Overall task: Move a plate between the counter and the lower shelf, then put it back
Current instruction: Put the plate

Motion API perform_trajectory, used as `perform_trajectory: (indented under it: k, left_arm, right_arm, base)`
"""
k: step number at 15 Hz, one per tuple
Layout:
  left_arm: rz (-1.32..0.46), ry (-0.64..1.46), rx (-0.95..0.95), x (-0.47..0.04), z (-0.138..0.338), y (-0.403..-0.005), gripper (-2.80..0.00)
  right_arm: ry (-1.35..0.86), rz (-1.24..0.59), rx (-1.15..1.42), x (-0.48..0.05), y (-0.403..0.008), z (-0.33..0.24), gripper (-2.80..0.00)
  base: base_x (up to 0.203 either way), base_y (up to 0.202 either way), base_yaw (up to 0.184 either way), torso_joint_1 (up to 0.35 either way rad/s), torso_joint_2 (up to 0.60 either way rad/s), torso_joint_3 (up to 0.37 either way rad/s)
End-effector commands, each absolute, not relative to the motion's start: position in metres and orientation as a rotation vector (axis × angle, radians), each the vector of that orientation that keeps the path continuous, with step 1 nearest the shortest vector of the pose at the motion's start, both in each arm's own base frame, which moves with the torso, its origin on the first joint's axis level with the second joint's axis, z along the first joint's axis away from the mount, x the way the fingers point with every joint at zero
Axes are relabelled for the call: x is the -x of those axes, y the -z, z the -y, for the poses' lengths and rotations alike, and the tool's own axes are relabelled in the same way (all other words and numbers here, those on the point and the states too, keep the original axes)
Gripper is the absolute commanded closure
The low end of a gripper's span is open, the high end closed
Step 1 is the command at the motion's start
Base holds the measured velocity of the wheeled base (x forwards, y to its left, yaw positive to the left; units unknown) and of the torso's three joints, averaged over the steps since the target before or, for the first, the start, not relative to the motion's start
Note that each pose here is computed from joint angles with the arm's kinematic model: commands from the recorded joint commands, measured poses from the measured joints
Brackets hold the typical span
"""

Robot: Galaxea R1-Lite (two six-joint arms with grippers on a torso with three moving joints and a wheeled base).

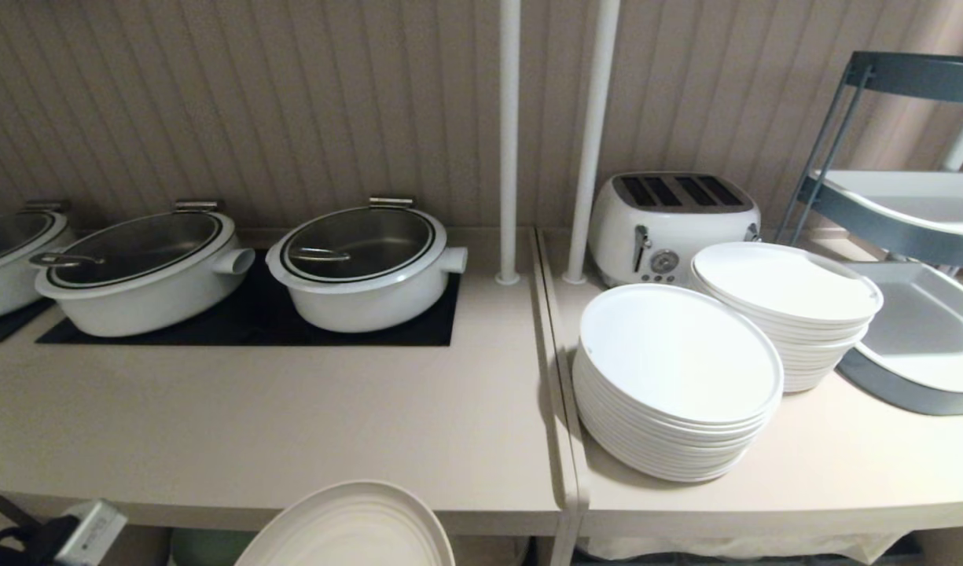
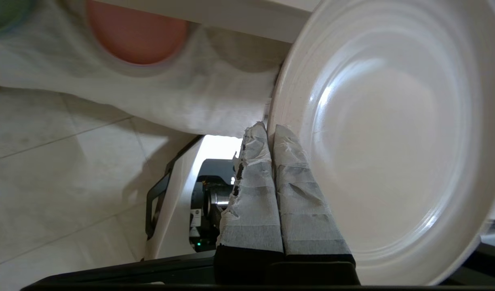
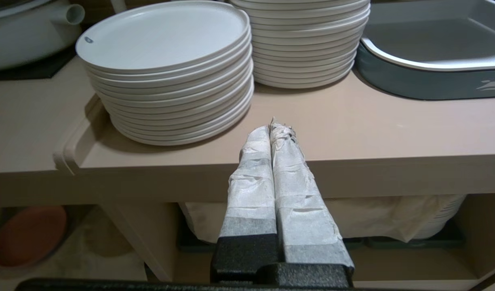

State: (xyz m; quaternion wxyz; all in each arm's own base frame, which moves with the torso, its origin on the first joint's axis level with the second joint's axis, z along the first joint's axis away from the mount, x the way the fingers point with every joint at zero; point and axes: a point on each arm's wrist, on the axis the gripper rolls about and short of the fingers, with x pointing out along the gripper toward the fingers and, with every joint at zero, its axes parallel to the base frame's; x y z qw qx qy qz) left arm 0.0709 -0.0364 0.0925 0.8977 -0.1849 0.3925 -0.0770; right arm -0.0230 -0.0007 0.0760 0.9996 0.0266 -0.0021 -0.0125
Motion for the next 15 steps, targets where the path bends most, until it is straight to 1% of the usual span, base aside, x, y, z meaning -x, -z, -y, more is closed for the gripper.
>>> perform_trajectory:
  k: [1,15]
  left_arm:
    - [-0.813,0.161,0.385,-0.0708,0.0367,-0.0926,0.0]
    - [-0.812,0.162,0.384,-0.0707,0.0368,-0.0926,0.0]
  right_arm:
    - [0.024,0.004,-0.054,0.0229,-0.0761,0.0007,0.0]
    - [0.024,0.004,-0.054,0.0229,-0.0761,0.0007,0.0]
  base:
    - [0.0,0.196,0.002,0.002,0.0,0.0]
    - [0.0,0.194,-0.002,0.002,0.0,0.003]
